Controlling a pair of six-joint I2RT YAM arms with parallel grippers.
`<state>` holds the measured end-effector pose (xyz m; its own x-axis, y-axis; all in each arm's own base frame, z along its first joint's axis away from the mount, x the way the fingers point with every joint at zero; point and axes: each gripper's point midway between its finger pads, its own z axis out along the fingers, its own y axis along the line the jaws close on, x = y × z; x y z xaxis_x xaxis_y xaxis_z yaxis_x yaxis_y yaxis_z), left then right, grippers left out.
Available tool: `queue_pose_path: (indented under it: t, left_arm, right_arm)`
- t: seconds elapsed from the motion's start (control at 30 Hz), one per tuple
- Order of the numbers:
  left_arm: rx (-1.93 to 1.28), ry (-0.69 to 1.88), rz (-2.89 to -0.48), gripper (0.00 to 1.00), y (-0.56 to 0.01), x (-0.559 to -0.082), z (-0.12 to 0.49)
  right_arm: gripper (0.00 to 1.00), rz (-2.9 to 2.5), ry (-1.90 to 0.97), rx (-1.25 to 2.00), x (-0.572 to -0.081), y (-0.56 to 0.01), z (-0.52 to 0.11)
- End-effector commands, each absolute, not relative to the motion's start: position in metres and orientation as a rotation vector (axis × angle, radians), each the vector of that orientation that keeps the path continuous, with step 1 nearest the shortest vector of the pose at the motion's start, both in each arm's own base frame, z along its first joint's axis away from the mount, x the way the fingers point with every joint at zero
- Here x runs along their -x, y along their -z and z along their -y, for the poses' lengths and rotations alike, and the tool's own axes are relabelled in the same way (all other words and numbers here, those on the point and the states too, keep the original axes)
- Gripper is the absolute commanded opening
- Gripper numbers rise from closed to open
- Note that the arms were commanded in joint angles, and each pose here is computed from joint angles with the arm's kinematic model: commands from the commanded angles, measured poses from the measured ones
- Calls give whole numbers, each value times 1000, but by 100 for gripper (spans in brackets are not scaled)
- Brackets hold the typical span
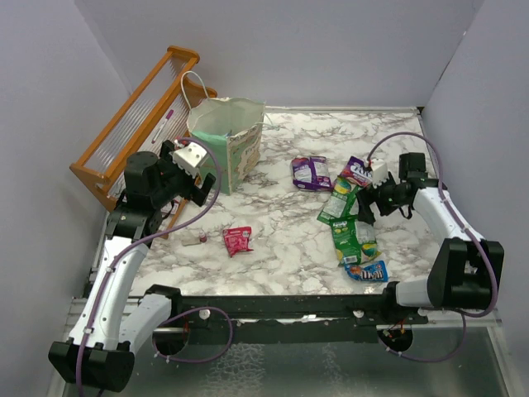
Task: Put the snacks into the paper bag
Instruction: Pick up the snack from the center of the board.
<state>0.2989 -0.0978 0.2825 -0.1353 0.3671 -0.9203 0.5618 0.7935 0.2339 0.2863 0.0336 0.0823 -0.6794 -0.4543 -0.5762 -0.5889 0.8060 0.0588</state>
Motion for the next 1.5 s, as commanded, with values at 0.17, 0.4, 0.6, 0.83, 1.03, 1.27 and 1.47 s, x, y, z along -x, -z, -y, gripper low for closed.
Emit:
queue_pose_path:
  t: [0.17, 0.4, 0.6, 0.83, 1.03, 1.27, 1.47]
  left_arm:
    - [-855, 413, -1810, 95, -239, -267, 123]
    - [-862, 479, -1814, 92, -232, -266, 131]
    - [-870, 495, -1801, 92, -227, -271, 135]
    - [-951, 548, -1748, 90, -223, -284, 152]
    - [-1091, 563, -1655, 89, -239, -289, 181]
    - [-1173, 671, -1653, 88, -241, -296, 215]
    - [-1275, 786, -1669, 76, -237, -299, 250]
  right_arm:
    - [92, -2533, -620, 733, -285, -72, -23]
    - [91, -2544, -737, 703, -284, -51, -20]
    - [85, -2538, -885, 739, -273, -32, -32]
    - [72, -2508, -953, 844, -251, -16, -38]
    - [57, -2509, -1005, 899, -236, -2, -41]
    - [37, -2467, -997, 954, -237, -8, -41]
    - [8, -2382, -1031, 974, -244, -30, -48]
